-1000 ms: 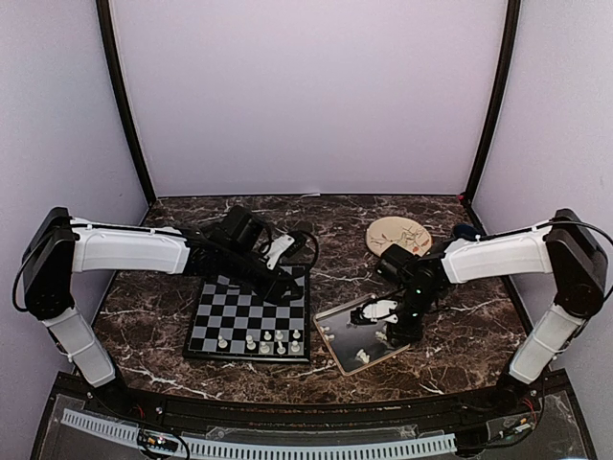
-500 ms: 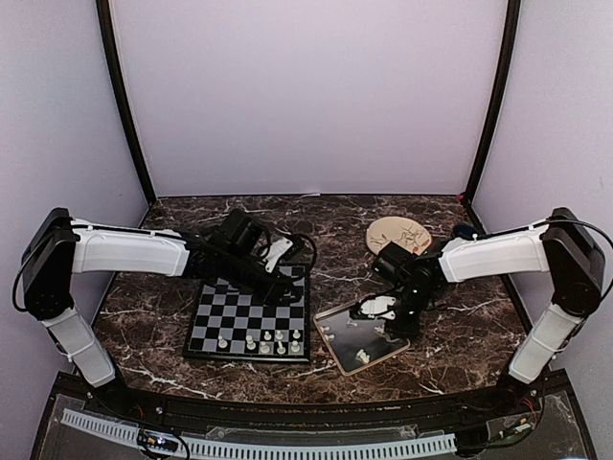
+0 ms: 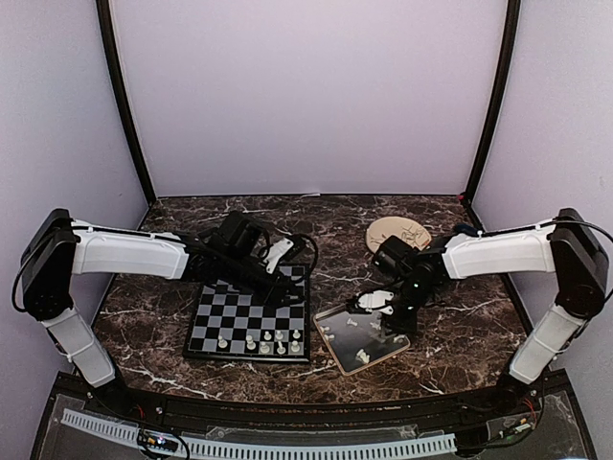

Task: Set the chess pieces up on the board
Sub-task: Pick up the queen from the storage box, then pass from the right arm to the left

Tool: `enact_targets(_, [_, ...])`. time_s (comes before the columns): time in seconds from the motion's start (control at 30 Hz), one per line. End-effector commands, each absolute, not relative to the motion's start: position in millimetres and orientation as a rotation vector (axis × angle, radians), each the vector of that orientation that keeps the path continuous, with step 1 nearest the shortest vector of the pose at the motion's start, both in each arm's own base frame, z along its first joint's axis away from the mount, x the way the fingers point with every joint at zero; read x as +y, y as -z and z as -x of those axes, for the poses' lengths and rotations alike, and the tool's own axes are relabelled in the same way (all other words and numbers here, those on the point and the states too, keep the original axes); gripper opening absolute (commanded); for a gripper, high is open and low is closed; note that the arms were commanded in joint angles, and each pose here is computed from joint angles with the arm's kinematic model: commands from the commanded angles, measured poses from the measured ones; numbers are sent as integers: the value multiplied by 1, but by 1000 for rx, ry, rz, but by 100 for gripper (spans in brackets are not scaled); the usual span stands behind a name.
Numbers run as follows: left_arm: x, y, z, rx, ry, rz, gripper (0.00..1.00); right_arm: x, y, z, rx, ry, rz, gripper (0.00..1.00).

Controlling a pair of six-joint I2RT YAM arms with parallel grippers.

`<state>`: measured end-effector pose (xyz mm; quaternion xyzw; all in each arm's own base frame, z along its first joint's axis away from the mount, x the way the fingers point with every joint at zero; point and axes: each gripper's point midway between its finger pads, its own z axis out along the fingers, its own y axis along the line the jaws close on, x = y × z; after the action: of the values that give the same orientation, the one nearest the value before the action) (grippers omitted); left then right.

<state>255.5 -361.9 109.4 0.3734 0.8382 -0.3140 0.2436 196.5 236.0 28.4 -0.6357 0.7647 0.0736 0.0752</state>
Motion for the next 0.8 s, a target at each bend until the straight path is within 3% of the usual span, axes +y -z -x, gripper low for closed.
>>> enact_targets(0.0, [-380, -142, -247, 2172, 1039, -1012, 44, 267, -70, -200, 2142, -372, 1863, 13])
enact_targets(0.43, [-419, -154, -252, 2171, 1660, -747, 45, 326, -124, -235, 2011, -549, 1742, 12])
enact_targets(0.77, [-427, -145, -248, 2169, 1864, -670, 46, 338, -123, -239, 2017, -600, 1738, 12])
